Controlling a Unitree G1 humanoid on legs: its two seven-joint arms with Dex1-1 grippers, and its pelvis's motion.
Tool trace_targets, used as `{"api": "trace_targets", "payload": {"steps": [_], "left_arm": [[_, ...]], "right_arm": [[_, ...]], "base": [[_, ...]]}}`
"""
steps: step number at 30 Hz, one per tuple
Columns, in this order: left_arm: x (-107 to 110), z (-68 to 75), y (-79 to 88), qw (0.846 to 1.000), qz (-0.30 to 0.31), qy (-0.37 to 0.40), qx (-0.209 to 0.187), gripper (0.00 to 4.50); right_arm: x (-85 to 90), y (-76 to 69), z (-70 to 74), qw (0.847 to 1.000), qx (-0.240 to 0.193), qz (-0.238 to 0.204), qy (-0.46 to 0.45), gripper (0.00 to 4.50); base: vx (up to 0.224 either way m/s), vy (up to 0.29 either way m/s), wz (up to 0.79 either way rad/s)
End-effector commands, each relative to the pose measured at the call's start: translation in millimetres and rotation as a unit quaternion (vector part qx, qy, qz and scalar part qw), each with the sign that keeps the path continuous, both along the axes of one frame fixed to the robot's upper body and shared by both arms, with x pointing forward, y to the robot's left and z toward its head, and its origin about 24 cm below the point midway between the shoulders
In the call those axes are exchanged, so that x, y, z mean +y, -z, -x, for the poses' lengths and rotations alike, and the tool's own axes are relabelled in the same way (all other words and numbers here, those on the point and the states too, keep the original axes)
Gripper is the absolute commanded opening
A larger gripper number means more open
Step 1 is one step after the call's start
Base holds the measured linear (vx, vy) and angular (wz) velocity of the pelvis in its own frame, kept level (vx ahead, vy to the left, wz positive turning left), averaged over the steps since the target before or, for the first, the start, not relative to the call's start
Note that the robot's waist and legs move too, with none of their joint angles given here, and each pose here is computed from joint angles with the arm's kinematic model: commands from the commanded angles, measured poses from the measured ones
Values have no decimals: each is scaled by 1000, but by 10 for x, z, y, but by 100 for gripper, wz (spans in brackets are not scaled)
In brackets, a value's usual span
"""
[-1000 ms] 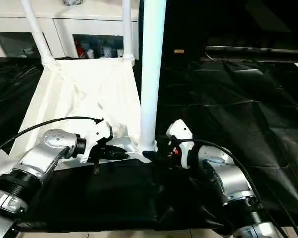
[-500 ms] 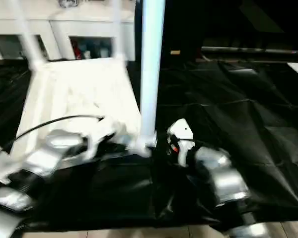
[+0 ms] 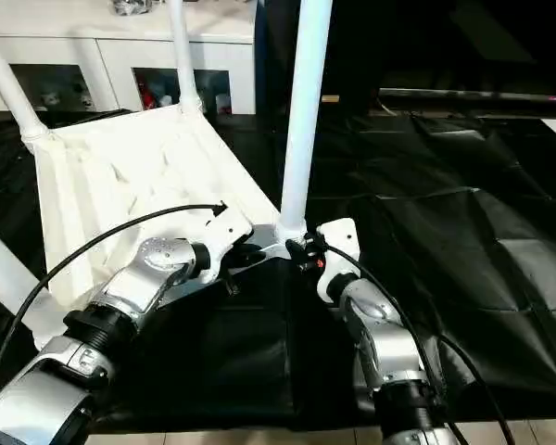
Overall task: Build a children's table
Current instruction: Rotate leg to tighten
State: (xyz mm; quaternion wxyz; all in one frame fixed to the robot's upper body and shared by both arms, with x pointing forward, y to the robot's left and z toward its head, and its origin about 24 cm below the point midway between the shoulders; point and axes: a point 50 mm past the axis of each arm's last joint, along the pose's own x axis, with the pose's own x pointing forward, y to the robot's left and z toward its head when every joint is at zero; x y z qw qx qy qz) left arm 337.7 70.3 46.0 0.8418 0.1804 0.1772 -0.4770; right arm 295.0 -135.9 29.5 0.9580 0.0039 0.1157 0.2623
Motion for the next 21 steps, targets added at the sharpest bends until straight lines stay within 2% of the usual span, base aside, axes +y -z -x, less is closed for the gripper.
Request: {"api": "trace_targets", "payload": {"steps": [1,3,6,9,10,14,15,19,21], "left_arm": [[-72,102,76,999,19,40,15,0],[-43,99,76,999,18,40,15,0],[73,113,64,998,14,58,17,0],[142,136,45,997,15,80,20,0],[162,157,30,995,19,95,24,0],[189,224,-11,989,34,136,35,0],[206,281,-35,985,37,166,43,0],[209,307,-38,982,40,176,49,0],[210,316,-37,982,42,178,51,0]], "right_arm": [[63,-112,24,998,-16,-10,-53,170],[21,-123,34,998,-18,-4,-57,169],[-127,-171,73,995,-15,14,-97,213],[-197,-229,116,990,-8,17,-141,219],[-221,-256,130,987,-4,18,-158,239],[-280,-299,141,982,2,32,-187,270],[-342,-327,125,980,6,46,-192,284],[-352,-328,124,978,10,57,-202,315],[-349,-323,126,976,13,61,-208,345]], "base": [[0,0,0],[0,0,0],[0,0,0],[0,0,0],[0,0,0],[0,0,0],[0,0,0],[0,0,0],[0,0,0]]}}
